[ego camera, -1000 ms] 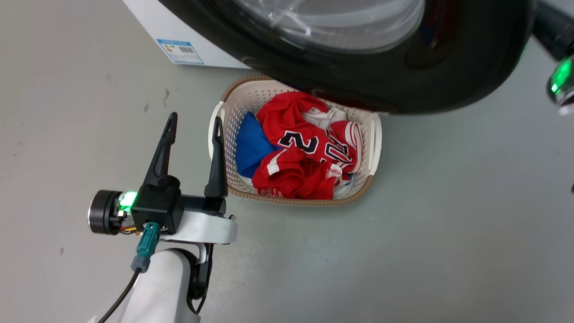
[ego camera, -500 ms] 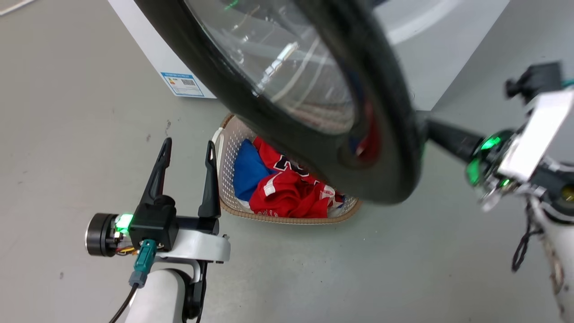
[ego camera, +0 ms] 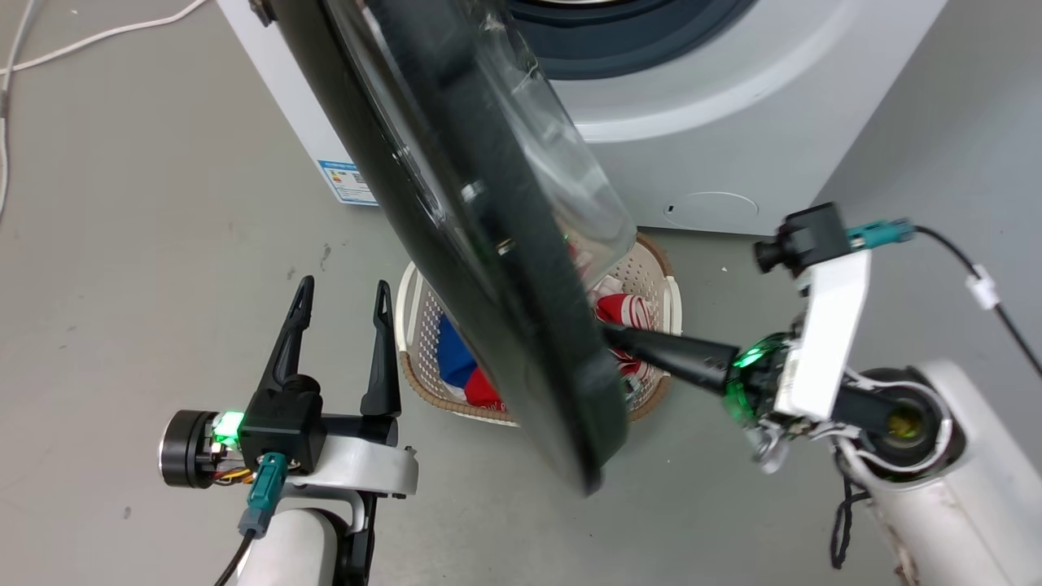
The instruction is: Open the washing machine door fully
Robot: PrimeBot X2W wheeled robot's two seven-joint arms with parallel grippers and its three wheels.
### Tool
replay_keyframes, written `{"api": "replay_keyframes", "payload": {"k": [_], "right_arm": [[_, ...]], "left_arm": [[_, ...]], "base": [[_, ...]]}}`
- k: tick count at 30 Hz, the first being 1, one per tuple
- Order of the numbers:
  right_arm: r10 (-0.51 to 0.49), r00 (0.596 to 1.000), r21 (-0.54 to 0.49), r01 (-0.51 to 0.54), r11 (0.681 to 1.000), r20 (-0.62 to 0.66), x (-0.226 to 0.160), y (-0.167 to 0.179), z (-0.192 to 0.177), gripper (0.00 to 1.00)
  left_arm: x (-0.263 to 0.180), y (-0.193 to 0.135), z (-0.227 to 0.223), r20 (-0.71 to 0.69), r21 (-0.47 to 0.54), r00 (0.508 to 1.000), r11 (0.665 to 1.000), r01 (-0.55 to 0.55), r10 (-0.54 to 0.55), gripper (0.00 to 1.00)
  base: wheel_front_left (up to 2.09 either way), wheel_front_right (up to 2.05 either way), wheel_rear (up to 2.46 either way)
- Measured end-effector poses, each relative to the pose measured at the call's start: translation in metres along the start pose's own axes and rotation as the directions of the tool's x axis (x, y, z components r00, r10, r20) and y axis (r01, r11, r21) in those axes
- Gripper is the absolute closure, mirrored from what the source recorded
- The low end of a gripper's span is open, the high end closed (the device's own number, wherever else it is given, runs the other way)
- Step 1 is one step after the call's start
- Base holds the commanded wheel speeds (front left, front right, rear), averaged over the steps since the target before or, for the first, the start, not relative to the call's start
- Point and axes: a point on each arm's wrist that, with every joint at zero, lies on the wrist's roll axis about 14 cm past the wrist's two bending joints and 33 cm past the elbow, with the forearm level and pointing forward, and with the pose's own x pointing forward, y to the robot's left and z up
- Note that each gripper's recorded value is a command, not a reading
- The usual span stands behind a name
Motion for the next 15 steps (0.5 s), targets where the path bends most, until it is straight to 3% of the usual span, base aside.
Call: {"api": "replay_keyframes", "payload": {"k": [15], "right_arm": [[0.051,0.989,0.053,-0.044,0.998,-0.138,0.028,0.01,-0.053,1.0]], "left_arm": [[-0.012,0.011,0.006,0.004,0.007,0.999,0.999,-0.038,0.038,0.0]], "base": [[0.0,0.0,0.0]]}}
